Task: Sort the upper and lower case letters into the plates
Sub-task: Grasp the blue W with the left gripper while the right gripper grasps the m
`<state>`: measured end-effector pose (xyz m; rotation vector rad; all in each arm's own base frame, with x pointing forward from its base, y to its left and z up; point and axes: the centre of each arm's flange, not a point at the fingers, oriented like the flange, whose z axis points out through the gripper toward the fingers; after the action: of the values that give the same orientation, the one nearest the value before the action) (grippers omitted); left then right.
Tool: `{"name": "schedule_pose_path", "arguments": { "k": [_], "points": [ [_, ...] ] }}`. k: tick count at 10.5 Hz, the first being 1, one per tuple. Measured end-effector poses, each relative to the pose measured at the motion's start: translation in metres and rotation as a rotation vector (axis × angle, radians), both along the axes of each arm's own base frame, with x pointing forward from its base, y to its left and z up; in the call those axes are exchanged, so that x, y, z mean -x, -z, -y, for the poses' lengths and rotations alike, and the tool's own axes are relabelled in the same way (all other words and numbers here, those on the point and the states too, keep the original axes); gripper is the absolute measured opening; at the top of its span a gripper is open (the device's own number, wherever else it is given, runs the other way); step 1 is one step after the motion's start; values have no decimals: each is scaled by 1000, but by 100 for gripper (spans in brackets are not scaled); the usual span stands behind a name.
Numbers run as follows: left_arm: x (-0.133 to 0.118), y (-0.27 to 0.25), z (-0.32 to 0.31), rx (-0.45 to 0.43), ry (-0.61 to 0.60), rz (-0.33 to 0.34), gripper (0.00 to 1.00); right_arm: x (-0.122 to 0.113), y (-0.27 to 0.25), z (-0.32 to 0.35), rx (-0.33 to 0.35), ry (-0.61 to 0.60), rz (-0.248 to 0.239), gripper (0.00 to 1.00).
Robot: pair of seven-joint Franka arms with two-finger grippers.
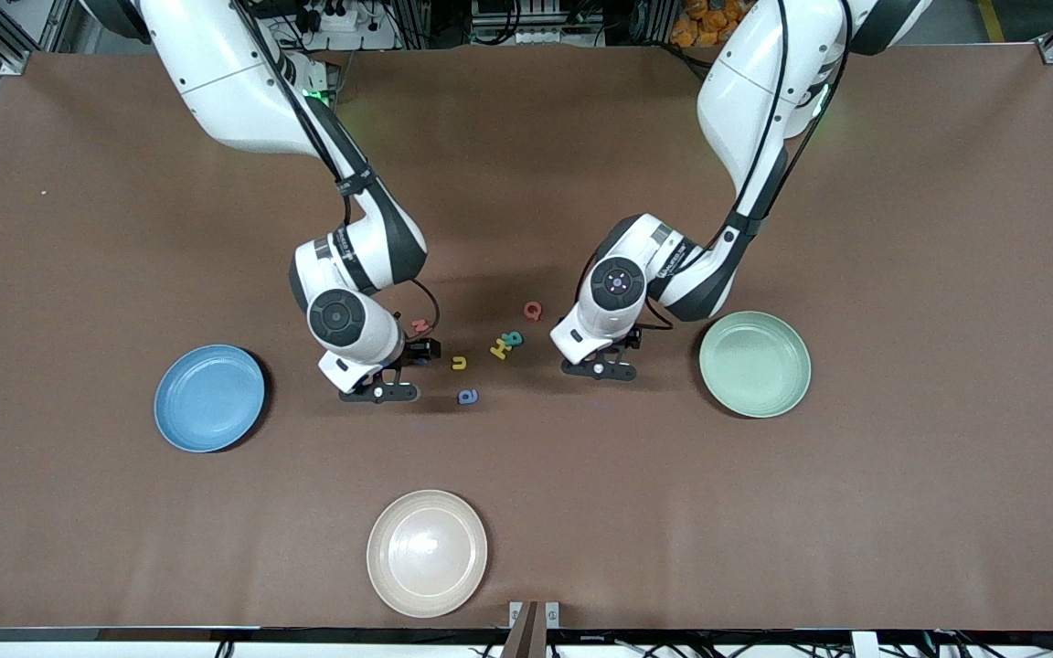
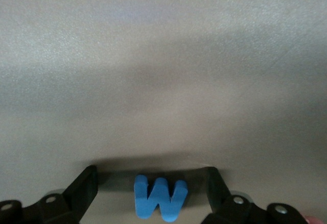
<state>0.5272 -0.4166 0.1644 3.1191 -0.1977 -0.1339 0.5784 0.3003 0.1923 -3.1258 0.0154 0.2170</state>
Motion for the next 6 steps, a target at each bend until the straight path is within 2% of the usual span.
{"name": "schedule_pose_path", "arguments": {
  "k": [2,5,6],
  "points": [
    [0,-3,0,2,-1,3,82,3,11,-3,-2,12,16,100],
    [0,-4,0,1,-16,3,77,6,17,-2,1,13,14,100],
    [1,-7,2,5,-19,5,63,6,17,-2,0,14,16,100]
  ]
}}
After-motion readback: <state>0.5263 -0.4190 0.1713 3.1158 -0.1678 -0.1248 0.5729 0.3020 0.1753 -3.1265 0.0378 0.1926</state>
